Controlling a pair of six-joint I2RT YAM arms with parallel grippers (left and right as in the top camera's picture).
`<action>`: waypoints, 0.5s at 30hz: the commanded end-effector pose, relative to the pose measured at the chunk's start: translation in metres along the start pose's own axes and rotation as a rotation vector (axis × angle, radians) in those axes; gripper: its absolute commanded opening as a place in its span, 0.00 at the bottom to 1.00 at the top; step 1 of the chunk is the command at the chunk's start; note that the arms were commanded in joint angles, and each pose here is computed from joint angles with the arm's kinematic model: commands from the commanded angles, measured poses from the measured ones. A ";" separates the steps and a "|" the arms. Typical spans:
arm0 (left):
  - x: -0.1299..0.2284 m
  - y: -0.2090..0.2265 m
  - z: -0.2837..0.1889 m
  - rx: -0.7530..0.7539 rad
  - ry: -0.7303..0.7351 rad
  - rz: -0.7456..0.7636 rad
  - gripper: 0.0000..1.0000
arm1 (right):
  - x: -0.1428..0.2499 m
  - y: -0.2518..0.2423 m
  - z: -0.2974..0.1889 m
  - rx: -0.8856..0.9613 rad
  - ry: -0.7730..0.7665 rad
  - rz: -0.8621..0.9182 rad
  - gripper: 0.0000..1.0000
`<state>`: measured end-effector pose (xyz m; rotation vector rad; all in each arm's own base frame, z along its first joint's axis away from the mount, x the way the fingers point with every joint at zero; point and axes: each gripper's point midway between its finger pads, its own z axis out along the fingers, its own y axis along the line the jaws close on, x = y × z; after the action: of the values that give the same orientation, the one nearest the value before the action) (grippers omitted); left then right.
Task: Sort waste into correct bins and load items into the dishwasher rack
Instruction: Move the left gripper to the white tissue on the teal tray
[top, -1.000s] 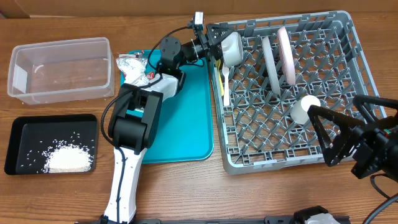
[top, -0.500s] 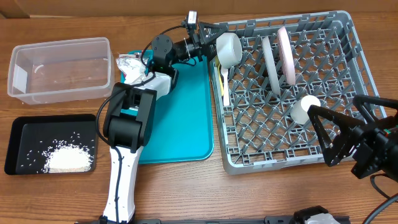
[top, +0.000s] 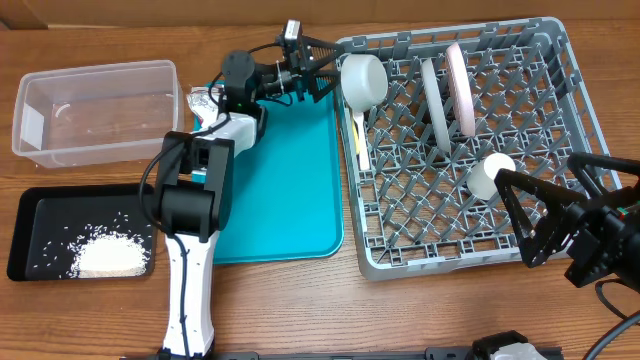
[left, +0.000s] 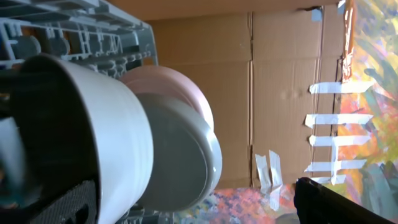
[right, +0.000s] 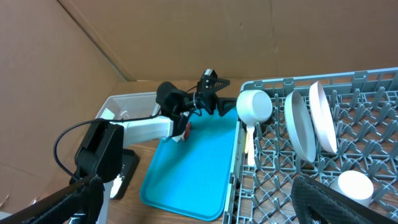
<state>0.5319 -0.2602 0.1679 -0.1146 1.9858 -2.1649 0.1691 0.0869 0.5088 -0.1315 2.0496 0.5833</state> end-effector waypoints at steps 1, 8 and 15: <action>0.008 0.017 -0.008 -0.032 0.063 -0.006 1.00 | -0.001 -0.001 -0.001 0.005 -0.009 -0.002 1.00; 0.011 0.021 -0.016 -0.046 0.099 0.000 1.00 | -0.001 -0.001 -0.001 0.005 -0.009 -0.002 1.00; 0.016 -0.001 -0.021 -0.035 0.138 0.062 1.00 | -0.001 -0.001 -0.001 0.005 -0.009 -0.002 1.00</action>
<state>0.5203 -0.2467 0.1545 -0.0237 2.0836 -2.1724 0.1692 0.0868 0.5089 -0.1313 2.0492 0.5830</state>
